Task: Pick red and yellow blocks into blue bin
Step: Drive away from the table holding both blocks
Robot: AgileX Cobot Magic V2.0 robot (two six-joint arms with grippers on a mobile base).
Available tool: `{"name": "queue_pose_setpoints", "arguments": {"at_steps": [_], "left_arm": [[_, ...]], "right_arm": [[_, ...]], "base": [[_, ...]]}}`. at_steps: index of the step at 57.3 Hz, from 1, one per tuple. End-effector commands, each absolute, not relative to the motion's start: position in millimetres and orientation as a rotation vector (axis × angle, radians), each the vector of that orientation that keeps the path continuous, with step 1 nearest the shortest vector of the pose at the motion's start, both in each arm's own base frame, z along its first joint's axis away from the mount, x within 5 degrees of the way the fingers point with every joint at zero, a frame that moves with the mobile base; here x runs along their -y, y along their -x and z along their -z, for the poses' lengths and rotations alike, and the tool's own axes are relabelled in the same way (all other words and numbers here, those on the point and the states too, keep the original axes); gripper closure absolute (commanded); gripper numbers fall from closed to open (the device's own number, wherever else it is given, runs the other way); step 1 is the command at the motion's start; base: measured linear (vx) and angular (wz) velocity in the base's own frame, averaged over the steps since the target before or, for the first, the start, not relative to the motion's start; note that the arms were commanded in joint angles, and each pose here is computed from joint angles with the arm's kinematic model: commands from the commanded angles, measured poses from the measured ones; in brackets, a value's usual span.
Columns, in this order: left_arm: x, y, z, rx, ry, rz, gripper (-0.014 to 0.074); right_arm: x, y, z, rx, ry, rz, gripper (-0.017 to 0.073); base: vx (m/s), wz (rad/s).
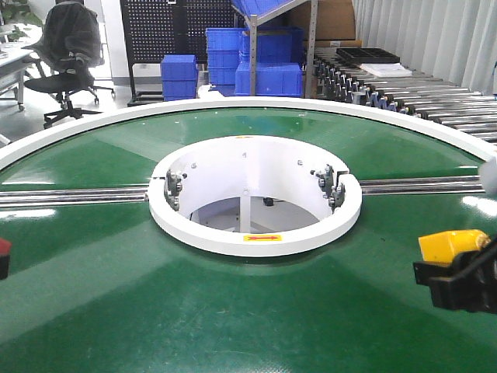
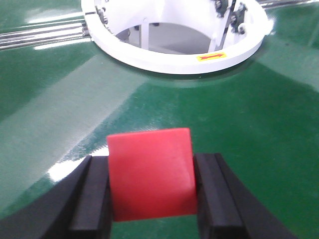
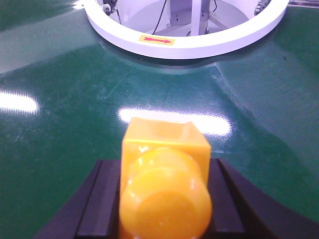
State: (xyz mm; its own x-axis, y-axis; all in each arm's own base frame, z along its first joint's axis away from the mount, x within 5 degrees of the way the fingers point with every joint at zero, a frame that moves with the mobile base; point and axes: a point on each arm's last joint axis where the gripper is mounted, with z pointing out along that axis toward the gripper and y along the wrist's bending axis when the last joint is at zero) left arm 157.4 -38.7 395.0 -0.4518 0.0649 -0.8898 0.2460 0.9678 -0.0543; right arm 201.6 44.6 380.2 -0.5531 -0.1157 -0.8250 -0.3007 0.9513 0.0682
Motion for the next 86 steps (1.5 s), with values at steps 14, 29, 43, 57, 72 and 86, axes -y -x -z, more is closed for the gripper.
{"name": "queue_pose_setpoints", "arguments": {"at_steps": [14, 29, 43, 57, 72, 86], "left_arm": [[36.2, -142.7, -409.8, -1.881, -0.190, 0.241, 0.0594], [36.2, -142.7, -409.8, -1.881, -0.190, 0.241, 0.0594], [36.2, -142.7, -409.8, -1.881, -0.190, 0.241, 0.0594], [36.2, -142.7, -409.8, -1.881, -0.190, 0.241, 0.0594], [36.2, -143.0, -409.6, -1.882, -0.190, 0.241, 0.0594], [36.3, -143.2, -409.5, -1.883, -0.190, 0.241, 0.0594]], "right_arm": [[-43.3, -199.0, -398.0, -2.037, 0.271, -0.241, 0.0569], [-43.3, -199.0, -398.0, -2.037, 0.271, -0.241, 0.0569], [-43.3, -199.0, -398.0, -2.037, 0.271, -0.241, 0.0569], [-43.4, -199.0, -398.1, -2.036, 0.271, -0.243, 0.0569], [-43.5, -198.9, -398.1, -2.036, 0.269, -0.246, 0.0569], [-43.5, -198.9, -398.0, -2.037, 0.270, -0.245, 0.0569]], "base": [[0.00, 0.00], [0.00, 0.00], [0.00, 0.00], [-0.01, 0.05], [-0.05, 0.20], [-0.08, 0.32]]}}
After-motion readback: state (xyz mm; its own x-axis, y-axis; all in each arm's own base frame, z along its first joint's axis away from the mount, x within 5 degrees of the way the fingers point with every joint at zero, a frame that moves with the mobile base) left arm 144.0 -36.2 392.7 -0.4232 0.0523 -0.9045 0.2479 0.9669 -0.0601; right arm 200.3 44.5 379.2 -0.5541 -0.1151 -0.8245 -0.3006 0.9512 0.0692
